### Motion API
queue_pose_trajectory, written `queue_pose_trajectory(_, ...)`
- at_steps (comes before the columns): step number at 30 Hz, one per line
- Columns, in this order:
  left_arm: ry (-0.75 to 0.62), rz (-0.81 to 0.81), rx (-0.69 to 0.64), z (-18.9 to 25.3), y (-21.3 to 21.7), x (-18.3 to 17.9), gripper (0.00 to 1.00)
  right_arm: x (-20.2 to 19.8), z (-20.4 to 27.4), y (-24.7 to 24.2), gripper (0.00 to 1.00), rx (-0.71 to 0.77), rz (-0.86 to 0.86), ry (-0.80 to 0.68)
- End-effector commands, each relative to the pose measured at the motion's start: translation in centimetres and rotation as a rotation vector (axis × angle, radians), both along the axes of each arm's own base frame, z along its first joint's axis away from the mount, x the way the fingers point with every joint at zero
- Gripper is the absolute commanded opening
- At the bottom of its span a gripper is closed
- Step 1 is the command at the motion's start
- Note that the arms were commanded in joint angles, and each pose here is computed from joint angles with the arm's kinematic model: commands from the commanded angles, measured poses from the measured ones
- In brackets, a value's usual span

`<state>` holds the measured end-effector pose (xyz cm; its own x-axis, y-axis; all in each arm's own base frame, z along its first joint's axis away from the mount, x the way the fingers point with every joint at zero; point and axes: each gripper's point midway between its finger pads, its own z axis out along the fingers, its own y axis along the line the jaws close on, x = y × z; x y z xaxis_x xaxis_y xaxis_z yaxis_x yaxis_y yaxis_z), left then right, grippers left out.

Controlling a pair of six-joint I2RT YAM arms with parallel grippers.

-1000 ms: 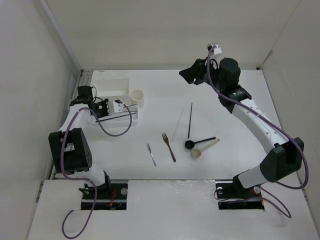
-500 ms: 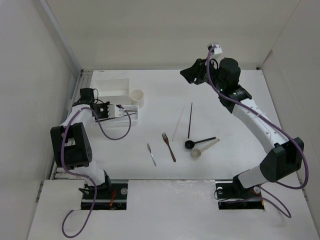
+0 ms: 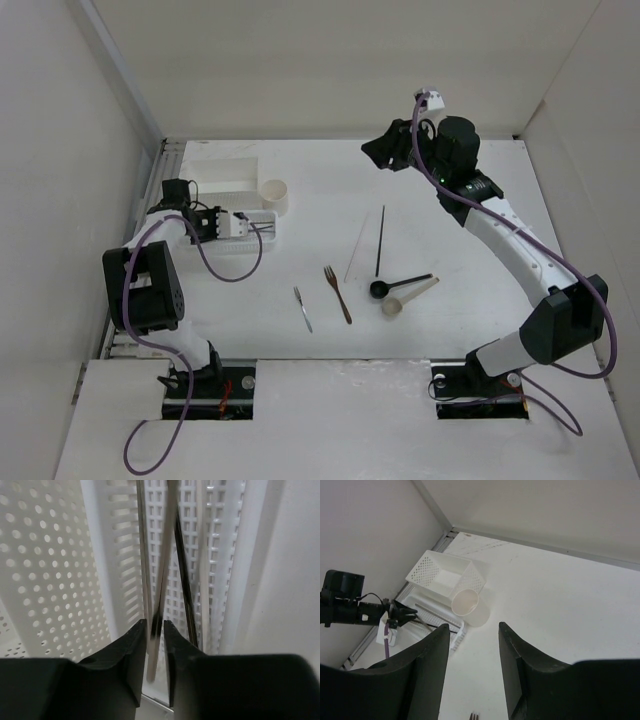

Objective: Sort the eating utensils into containers

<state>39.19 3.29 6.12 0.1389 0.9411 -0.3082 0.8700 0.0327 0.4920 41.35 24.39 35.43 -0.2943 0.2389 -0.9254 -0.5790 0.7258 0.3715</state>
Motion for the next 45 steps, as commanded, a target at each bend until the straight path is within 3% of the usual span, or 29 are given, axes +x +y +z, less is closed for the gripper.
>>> queue_pose_trajectory(1,-0.014,0.028,-0.028,0.6,0.0,0.6,0.2,0.0,1.8,-0.5,0.49,0.005,-0.015,-0.048)
queue_pose_trajectory(6,-0.015,0.05,-0.05,1.0,-0.2,0.8,0.36,-0.2,2.0,-0.6,0.49,0.005,-0.015,-0.048)
queue_pose_trajectory(12,-0.043,0.106,-0.139,4.6,-0.7,2.6,0.36,0.2,0.7,-1.5,0.52,-0.027,-0.07,0.017)
queue_pose_trajectory(14,-0.04,0.154,-0.197,6.1,-1.1,2.9,0.37,0.5,-4.3,-2.8,0.59,-0.116,-0.155,0.209)
queue_pose_trajectory(17,-0.071,0.227,-0.281,9.3,-1.7,4.5,0.43,1.5,-11.0,-5.3,0.61,-0.256,-0.287,0.43)
queue_pose_trajectory(20,-0.129,0.415,-0.382,13.7,-1.2,6.2,0.47,0.1,-17.9,-7.5,0.61,-0.4,-0.386,0.656)
queue_pose_trajectory(22,-0.248,0.565,-0.402,17.8,0.9,8.2,0.56,-0.7,-20.5,-7.3,0.63,-0.467,-0.387,0.712)
queue_pose_trajectory(23,-0.268,0.668,-0.464,19.2,1.4,8.7,0.65,-1.0,-21.7,-7.1,0.65,-0.496,-0.383,0.737)
queue_pose_trajectory(25,-0.435,0.861,-0.521,24.1,4.2,10.1,0.8,-1.5,-24.4,-6.2,0.65,-0.578,-0.378,0.786)
queue_pose_trajectory(26,-0.484,0.956,-0.574,25.7,5.2,10.3,1.0,-1.5,-25.3,-6.2,0.65,-0.594,-0.377,0.806)
queue_pose_trajectory(27,-0.499,1.063,-0.69,26.9,5.1,10.4,1.0,-1.5,-26.9,-5.7,0.65,-0.621,-0.363,0.83)
queue_pose_trajectory(28,-0.52,1.123,-0.713,27.7,5.7,10.2,1.0,-1.8,-27.6,-5.8,0.63,-0.637,-0.362,0.851)
queue_pose_trajectory(32,-0.441,1.148,-0.84,28.6,4.0,9.6,1.0,-2.0,-29.7,-5.7,0.6,-0.63,-0.383,0.895)
queue_pose_trajectory(35,-0.385,1.141,-0.885,28.3,3.0,9.2,1.0,-1.9,-30.8,-5.5,0.58,-0.629,-0.373,0.905)
queue_pose_trajectory(41,-0.363,1.151,-0.905,27.6,2.7,9.2,1.0,-2.8,-34.1,-5.2,0.37,-0.654,-0.337,0.979)
queue_pose_trajectory(45,-0.362,1.141,-0.922,28.1,2.5,9.3,1.0,-3.5,-34.9,-5.3,0.35,-0.659,-0.334,1.009)
